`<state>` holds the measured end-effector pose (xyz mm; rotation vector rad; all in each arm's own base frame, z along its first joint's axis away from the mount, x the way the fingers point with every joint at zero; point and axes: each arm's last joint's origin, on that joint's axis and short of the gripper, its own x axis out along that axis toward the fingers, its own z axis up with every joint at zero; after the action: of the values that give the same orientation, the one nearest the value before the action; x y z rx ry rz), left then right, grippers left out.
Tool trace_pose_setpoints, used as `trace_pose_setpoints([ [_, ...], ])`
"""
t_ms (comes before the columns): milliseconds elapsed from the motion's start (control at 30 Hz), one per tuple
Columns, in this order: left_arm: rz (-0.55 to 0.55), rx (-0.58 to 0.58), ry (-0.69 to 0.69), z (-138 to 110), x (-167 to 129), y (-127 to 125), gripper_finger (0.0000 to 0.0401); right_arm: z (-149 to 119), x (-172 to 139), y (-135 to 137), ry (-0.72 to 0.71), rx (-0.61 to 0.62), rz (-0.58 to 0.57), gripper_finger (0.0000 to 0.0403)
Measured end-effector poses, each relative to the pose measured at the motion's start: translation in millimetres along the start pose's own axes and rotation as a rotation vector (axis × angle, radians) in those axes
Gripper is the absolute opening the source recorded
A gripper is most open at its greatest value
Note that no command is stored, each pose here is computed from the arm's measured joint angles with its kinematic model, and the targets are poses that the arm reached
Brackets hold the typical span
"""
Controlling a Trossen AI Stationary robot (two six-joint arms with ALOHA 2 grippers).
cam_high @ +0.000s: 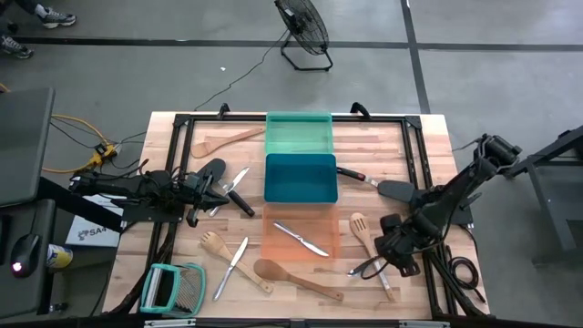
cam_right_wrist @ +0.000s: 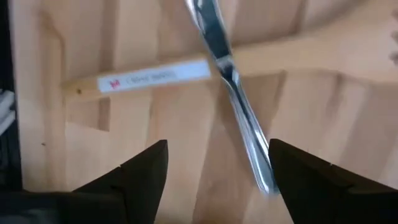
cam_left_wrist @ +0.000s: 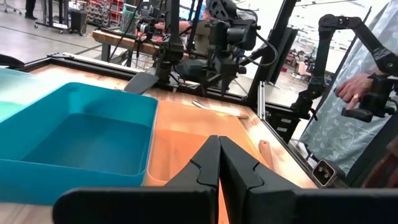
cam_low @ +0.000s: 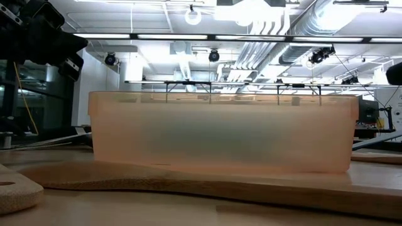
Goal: Pick & Place Kitchen Items
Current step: Put the silver knife into the orange bin
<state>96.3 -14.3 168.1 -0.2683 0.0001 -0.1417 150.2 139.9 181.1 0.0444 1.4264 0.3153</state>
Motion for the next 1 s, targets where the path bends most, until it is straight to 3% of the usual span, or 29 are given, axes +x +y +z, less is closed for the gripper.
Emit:
trace_pose_setpoints([
  [1000, 0.000, 0.000, 0.000, 0.0, 0.0, 0.0, 0.0000, -12.6, 33.8, -15.0, -0.122, -0.247, -0.065, 0.0248],
])
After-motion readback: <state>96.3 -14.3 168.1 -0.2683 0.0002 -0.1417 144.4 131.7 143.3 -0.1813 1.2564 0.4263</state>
